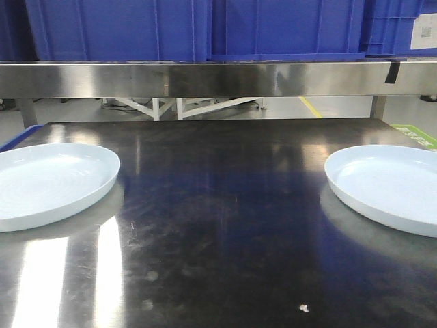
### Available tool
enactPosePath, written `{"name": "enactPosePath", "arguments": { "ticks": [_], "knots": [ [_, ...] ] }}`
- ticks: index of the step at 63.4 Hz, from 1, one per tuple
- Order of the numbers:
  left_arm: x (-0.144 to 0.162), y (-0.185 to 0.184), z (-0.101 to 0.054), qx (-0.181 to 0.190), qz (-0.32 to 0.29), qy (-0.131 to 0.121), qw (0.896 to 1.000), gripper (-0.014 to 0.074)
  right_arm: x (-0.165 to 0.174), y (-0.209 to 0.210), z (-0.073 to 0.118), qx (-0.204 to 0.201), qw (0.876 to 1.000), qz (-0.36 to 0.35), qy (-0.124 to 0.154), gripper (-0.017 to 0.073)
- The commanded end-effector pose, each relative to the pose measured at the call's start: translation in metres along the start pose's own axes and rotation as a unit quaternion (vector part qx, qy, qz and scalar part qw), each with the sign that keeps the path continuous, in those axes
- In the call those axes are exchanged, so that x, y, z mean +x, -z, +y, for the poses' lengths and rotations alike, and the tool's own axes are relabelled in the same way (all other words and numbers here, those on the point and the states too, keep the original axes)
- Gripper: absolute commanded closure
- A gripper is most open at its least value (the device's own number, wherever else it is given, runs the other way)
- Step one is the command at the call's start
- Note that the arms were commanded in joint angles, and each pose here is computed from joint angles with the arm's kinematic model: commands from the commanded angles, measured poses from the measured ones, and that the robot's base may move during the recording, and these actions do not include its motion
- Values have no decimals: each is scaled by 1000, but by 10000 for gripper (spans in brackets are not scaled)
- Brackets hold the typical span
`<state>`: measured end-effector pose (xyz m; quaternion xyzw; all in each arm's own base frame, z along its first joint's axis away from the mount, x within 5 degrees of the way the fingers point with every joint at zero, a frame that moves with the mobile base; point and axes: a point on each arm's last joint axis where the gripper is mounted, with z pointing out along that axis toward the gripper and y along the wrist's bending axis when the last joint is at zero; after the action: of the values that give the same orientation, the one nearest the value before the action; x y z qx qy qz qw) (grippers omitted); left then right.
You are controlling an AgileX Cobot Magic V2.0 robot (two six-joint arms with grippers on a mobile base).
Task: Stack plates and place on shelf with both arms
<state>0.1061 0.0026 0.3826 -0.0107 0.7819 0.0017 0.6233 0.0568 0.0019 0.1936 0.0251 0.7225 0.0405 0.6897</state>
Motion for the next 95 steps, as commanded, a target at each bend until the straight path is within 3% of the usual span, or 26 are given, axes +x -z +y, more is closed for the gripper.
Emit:
{"name": "enactPosePath", "arguments": {
  "ticks": [1,10,18,26,50,75,88,95],
  "knots": [
    [-22,-22,-1,9,31,14,999,489,-14,3,0,1,998,-60,7,503],
    [-23,-67,-3,28,150,35,988,353,-14,3,0,1,998,-60,7,503],
    [-14,-107,-5,43,231,60,970,181,-14,3,0,1,998,-60,7,503],
    [0,-145,-6,50,294,78,951,100,-14,3,0,1,998,-60,7,503],
    [64,-213,-3,42,433,91,896,93,-14,3,0,1,998,-60,7,503],
    [100,-243,-1,35,478,98,872,94,-14,3,0,1,998,-60,7,503],
    [111,-250,-1,33,491,100,865,97,-14,3,0,1,998,-60,7,503],
    [116,-253,-1,32,498,100,860,162,-14,3,0,1,998,-60,7,503]
  ]
}}
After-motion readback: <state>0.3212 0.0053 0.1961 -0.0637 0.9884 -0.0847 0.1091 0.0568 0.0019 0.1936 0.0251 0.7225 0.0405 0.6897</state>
